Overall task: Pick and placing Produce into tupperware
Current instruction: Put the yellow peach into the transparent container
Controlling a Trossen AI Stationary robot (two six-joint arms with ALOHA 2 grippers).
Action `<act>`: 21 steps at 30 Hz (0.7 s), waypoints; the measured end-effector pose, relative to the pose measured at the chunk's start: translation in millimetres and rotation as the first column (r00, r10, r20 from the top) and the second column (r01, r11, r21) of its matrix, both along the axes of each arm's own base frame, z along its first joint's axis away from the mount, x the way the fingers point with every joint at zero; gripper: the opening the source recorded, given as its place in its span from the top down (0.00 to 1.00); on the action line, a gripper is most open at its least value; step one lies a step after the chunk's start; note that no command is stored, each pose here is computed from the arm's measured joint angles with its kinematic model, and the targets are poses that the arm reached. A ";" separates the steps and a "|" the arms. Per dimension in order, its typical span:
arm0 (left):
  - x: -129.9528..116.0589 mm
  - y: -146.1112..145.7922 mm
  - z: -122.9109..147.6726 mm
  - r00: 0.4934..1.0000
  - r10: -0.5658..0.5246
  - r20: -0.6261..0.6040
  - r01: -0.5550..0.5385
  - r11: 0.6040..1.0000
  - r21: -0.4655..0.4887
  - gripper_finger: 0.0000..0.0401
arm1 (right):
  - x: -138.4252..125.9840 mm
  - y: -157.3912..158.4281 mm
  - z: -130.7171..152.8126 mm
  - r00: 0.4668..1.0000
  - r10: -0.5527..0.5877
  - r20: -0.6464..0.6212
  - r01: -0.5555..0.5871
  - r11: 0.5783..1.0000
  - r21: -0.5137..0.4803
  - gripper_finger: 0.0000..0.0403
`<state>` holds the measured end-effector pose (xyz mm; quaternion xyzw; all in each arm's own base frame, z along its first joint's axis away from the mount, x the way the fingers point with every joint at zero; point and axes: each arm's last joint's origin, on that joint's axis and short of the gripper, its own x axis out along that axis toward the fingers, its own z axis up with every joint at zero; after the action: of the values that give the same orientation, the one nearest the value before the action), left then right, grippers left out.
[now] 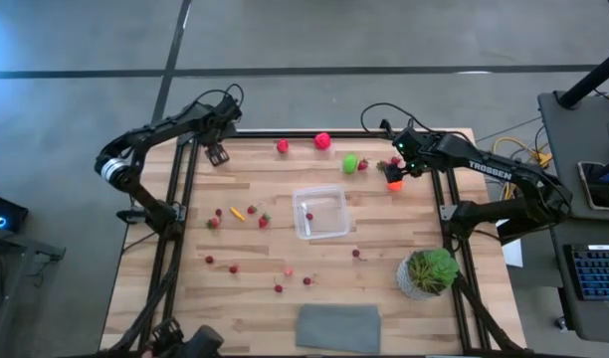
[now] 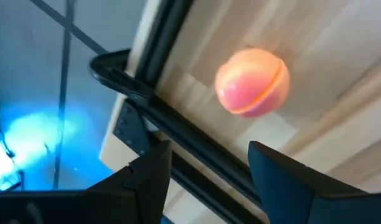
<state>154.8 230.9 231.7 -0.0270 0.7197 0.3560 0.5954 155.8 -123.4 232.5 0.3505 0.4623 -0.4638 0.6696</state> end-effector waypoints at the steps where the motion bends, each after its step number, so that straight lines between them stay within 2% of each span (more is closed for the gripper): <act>1: 0.3 0.5 1.2 1.000 0.008 0.012 -0.008 1.000 0.015 0.51 | -0.1 0.0 0.1 1.000 0.000 0.000 0.000 1.000 -0.001 0.17; 4: 0.7 0.7 2.9 0.998 0.043 0.042 -0.045 0.998 0.040 0.52 | 0.0 -0.1 0.0 1.000 -0.001 -0.001 0.001 1.000 -0.002 0.17; 8: 3.0 3.8 3.6 0.998 0.020 0.059 -0.023 0.998 0.066 0.50 | -0.1 0.0 0.1 1.000 -0.001 -0.001 0.001 1.000 -0.002 0.17; 16: 6.9 4.7 2.5 0.995 -0.011 0.095 0.005 0.998 0.064 0.33 | 0.0 0.0 0.0 1.000 0.000 0.001 0.000 1.000 0.001 0.16; 18: 6.1 2.9 1.1 0.993 0.027 0.119 -0.032 0.999 0.043 0.30 | 0.0 0.1 0.1 1.000 0.000 0.001 0.000 1.000 0.001 0.16; 21: 4.9 0.6 -2.6 0.966 0.117 0.232 -0.108 0.993 -0.049 0.28 | 0.0 0.1 0.1 1.000 0.000 0.001 0.000 1.000 0.001 0.16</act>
<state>159.7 231.4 229.1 -0.1204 0.6482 0.3705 0.6543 155.8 -123.4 232.5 0.3511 0.4621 -0.4634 0.6697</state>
